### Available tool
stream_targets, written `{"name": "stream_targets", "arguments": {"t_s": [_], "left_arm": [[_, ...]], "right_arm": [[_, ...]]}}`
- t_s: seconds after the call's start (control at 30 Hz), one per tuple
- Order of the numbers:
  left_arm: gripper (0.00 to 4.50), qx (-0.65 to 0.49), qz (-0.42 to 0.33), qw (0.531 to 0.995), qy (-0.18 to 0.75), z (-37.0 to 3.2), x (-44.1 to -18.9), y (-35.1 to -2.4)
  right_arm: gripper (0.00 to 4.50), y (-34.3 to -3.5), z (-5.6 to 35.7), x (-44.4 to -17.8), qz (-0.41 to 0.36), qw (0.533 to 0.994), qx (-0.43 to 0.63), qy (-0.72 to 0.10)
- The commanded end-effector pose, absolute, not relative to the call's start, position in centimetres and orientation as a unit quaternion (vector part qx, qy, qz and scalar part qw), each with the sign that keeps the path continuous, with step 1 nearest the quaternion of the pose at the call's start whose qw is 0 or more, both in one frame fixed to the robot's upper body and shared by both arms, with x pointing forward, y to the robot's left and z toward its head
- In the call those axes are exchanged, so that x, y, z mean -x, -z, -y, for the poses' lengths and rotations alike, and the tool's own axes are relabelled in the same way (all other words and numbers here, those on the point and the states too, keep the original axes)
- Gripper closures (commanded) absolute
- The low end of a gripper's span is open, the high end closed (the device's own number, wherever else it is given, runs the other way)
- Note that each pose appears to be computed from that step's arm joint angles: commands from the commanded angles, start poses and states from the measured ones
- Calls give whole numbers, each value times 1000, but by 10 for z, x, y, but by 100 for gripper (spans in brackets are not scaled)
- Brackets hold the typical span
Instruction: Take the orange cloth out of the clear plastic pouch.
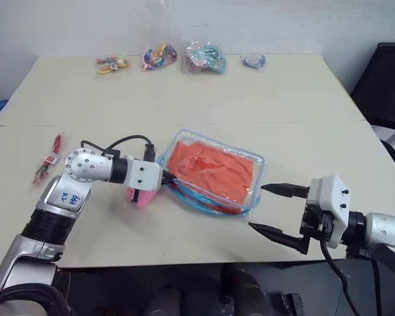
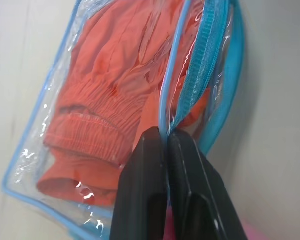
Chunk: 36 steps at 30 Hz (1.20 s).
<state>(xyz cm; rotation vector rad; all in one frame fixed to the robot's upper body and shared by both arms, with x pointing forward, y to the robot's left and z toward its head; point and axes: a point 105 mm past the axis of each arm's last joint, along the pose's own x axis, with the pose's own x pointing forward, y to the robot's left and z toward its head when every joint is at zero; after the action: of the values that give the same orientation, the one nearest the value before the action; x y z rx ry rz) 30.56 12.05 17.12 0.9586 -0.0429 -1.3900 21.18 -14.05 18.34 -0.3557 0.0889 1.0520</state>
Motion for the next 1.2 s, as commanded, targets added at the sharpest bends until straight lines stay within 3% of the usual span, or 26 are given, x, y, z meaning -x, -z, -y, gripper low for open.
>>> {"name": "stream_targets", "arguments": {"t_s": [0.03,0.27,0.37,0.47,0.7,0.8,1.03,1.2], "left_arm": [[430,-354,15,697,624,-108,-300,-192],[430,-266,-50,742,613,-87,-301,-189],[433,-266,-56,746,608,-83,-303,-185],[433,-264,-60,752,601,-80,-307,-182],[433,-371,-37,705,603,-85,-305,-168],[370,-388,-20,691,610,-86,-302,-170],[163,-458,8,670,584,-101,-308,-174],[163,-494,20,661,564,-114,-316,-176]], "right_arm": [[0,-188,138,-210,-24,846,189,-498],[0,-177,125,-199,-31,837,189,-514],[59,-175,117,-196,-29,836,181,-517],[156,-173,113,-198,-26,839,185,-511],[156,-173,118,-202,-26,845,191,-499],[158,-174,121,-203,-28,846,196,-495],[158,-173,123,-205,-29,846,202,-493],[158,-173,123,-206,-26,847,195,-493]]}}
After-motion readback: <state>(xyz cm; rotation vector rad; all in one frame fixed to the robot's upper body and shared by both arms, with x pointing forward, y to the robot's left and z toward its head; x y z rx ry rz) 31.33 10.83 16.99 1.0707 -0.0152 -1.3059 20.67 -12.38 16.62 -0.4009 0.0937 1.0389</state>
